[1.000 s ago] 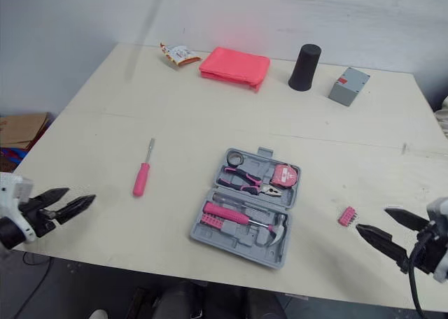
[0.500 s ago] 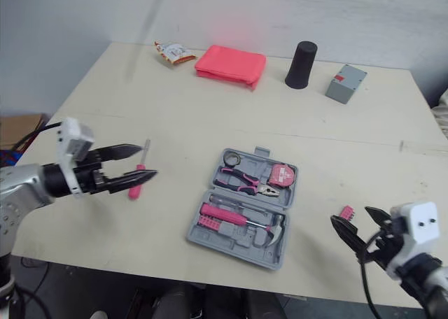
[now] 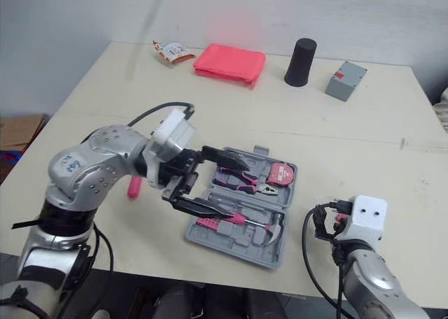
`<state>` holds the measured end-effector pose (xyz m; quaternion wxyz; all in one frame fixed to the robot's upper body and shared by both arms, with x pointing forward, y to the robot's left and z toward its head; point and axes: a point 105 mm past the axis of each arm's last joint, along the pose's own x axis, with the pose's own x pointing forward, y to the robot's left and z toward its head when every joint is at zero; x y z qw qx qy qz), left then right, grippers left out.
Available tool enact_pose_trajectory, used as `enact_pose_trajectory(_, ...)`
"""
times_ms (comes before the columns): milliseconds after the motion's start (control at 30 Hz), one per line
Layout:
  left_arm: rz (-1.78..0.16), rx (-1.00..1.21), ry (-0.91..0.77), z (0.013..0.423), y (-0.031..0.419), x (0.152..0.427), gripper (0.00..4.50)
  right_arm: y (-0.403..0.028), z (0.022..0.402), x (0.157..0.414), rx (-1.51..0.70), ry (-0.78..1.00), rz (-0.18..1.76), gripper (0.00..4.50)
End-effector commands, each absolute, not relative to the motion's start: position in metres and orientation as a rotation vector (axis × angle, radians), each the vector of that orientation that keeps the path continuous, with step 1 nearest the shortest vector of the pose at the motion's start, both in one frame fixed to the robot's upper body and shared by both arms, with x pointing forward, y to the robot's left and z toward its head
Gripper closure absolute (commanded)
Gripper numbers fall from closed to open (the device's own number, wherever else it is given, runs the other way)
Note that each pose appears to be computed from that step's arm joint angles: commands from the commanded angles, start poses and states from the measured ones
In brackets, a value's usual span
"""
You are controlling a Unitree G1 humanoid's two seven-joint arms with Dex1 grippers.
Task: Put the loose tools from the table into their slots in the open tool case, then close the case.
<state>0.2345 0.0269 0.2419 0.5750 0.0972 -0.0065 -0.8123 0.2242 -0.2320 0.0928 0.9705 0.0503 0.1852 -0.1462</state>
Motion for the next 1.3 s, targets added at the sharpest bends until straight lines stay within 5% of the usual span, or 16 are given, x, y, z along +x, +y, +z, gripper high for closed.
enact_pose_trajectory(33,-1.923,0.270,-0.058,0.247,0.026,0.233,0.05,-0.238,0.092,0.222,0.089,0.363,-0.349,0.00)
enact_pose_trajectory(433,-1.885,0.270,-0.057,0.248,0.029,0.242,0.05,-0.265,0.076,0.212,0.121,0.391,-0.485,0.00)
enact_pose_trajectory(700,-1.859,0.278,-0.061,0.247,0.031,0.245,0.05,-0.258,0.076,0.220,0.136,0.368,-0.377,0.00)
enact_pose_trajectory(867,-1.843,0.291,-0.061,0.246,0.030,0.247,0.00,-0.260,0.070,0.218,0.139,0.385,-0.398,2.26)
enact_pose_trajectory(1300,-1.837,0.301,-0.068,0.244,0.029,0.246,0.00,-0.259,0.070,0.223,0.147,0.376,-0.379,2.26)
